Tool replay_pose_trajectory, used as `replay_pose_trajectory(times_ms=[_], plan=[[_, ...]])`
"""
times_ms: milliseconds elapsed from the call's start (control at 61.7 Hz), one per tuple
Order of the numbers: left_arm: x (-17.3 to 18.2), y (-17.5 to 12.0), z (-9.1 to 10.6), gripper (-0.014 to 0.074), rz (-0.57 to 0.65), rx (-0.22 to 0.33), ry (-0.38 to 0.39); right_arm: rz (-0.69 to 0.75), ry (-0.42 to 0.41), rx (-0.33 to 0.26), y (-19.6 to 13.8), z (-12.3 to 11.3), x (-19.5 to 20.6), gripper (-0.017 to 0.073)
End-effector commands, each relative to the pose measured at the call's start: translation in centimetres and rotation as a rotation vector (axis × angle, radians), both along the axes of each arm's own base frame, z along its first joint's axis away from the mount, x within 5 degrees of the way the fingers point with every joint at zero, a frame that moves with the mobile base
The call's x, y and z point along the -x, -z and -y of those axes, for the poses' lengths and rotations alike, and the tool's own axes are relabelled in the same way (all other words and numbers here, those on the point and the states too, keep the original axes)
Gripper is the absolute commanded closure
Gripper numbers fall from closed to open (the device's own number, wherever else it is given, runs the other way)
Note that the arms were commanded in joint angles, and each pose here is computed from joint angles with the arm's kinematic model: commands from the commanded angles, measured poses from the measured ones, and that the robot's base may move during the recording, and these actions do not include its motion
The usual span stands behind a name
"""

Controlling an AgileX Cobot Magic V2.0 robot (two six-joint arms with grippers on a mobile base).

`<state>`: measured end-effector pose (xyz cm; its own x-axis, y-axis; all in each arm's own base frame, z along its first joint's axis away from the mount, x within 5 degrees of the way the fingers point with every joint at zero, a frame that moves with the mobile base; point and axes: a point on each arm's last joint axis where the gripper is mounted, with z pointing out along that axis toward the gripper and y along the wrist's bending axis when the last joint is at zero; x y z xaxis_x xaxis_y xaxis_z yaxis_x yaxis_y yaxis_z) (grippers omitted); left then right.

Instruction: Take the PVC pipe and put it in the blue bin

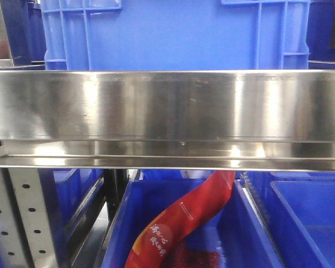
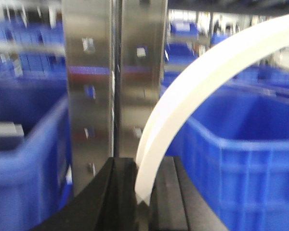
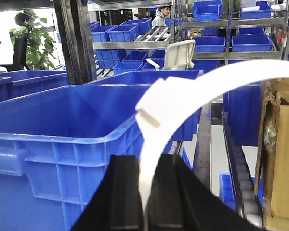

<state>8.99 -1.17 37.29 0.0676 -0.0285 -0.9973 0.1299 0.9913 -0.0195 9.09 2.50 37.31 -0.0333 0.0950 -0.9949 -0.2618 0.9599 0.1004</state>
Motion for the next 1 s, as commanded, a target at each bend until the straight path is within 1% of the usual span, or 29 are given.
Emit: replay_pose_trajectory(times_ms=[0,97,146,518,697,988], plan=[[0.31,-1.29,-0.08,0.0704,0.144,0.007,-0.006,0.060,-0.008,-0.004,-0.51,-0.04,0.12,0.0727],[0.47,-1.92,-0.12,0.0704,0.215,0.017,-0.009,0.093,-0.013,-0.013,-0.83,-0.08,0.16,0.0727],[0.50,-2.00,-0.13,0.0704,0.225,0.018,-0.009,0.105,-0.016,-0.016,-0.94,-0.10,0.18,0.0727],[0.50,-2.00,-0.13,0.0704,0.225,0.018,-0.009,0.132,-0.020,-0.023,-1.19,-0.13,0.21,0.0727],[0.39,-1.60,-0.10,0.0704,0.179,0.012,-0.007,0.132,-0.020,-0.023,-1.19,-0.13,0.21,0.0727],[0.39,-1.60,-0.10,0.0704,0.179,0.012,-0.007,0.134,-0.021,-0.024,-1.21,-0.14,0.22,0.0727]])
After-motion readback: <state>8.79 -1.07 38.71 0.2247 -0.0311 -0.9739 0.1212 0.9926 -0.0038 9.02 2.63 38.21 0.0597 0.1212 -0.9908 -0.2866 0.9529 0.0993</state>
